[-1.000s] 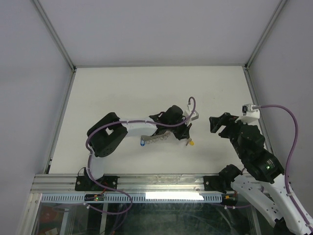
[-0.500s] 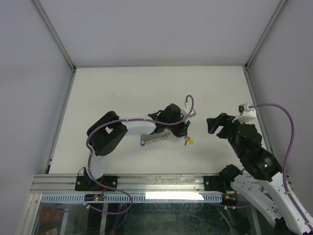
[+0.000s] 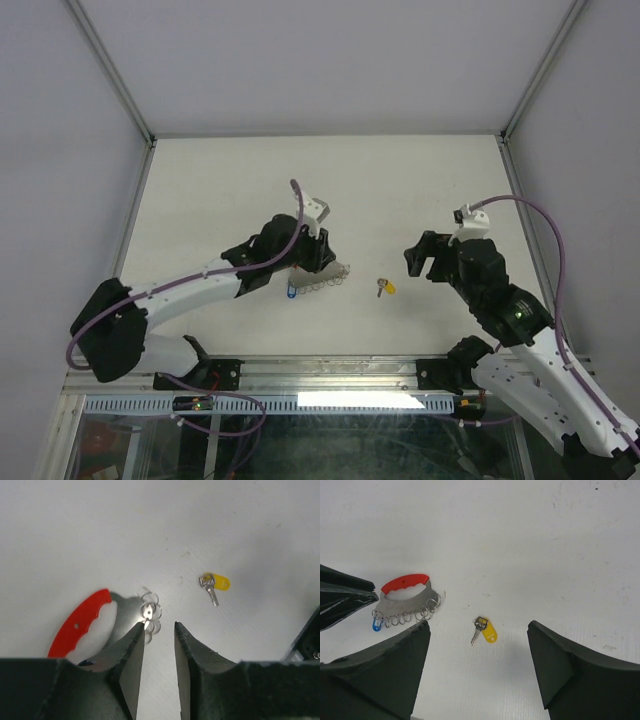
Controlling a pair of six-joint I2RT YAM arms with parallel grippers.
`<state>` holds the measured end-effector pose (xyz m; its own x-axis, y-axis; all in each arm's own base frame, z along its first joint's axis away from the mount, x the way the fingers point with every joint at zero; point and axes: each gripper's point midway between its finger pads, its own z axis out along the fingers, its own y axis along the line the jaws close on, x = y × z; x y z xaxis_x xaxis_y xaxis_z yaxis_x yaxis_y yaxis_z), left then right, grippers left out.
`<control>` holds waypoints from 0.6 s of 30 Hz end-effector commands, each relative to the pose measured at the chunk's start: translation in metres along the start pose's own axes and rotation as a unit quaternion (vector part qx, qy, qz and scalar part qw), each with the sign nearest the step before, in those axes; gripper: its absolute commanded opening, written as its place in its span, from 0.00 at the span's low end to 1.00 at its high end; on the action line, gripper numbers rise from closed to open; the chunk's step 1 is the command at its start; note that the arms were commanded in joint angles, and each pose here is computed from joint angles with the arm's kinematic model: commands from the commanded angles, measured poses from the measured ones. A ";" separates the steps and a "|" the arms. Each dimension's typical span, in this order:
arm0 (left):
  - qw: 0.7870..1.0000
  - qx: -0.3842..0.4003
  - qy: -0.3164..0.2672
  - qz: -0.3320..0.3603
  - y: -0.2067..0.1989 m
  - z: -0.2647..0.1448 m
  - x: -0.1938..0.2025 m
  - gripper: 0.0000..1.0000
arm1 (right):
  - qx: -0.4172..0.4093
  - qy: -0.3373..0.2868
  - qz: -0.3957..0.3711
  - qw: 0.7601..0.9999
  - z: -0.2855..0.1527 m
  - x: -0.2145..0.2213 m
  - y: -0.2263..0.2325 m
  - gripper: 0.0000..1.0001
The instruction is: Put the keys on the keyring
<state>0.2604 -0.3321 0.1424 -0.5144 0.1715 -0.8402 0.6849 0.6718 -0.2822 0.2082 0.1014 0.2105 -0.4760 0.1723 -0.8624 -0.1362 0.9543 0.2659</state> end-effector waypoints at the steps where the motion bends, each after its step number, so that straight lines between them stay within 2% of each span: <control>1: 0.992 -0.075 -0.013 -0.101 0.020 -0.038 0.027 0.30 | -0.037 -0.003 -0.002 0.999 0.008 -0.006 0.018 0.82; 6: 0.984 -0.078 -0.015 -0.161 0.021 -0.059 0.055 0.30 | -0.049 0.020 -0.005 0.999 0.017 0.003 0.025 0.82; 11: 0.977 -0.101 -0.030 -0.186 0.031 -0.071 0.068 0.33 | -0.077 0.033 -0.009 0.996 0.023 0.008 0.037 0.82; 15: 0.972 -0.131 -0.060 -0.186 0.043 -0.082 0.054 0.39 | -0.169 0.067 -0.031 0.983 0.031 0.024 0.071 0.81; 18: 0.972 -0.132 -0.074 -0.181 0.052 -0.087 0.038 0.42 | -0.231 0.102 -0.051 0.966 0.039 0.040 0.098 0.76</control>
<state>0.2084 -0.2352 0.1024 -0.6731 -0.1155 -0.7305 0.3323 0.8352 -0.4383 0.2132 0.1609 0.1771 -0.6104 0.0679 -0.7892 -0.3311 0.8832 0.3321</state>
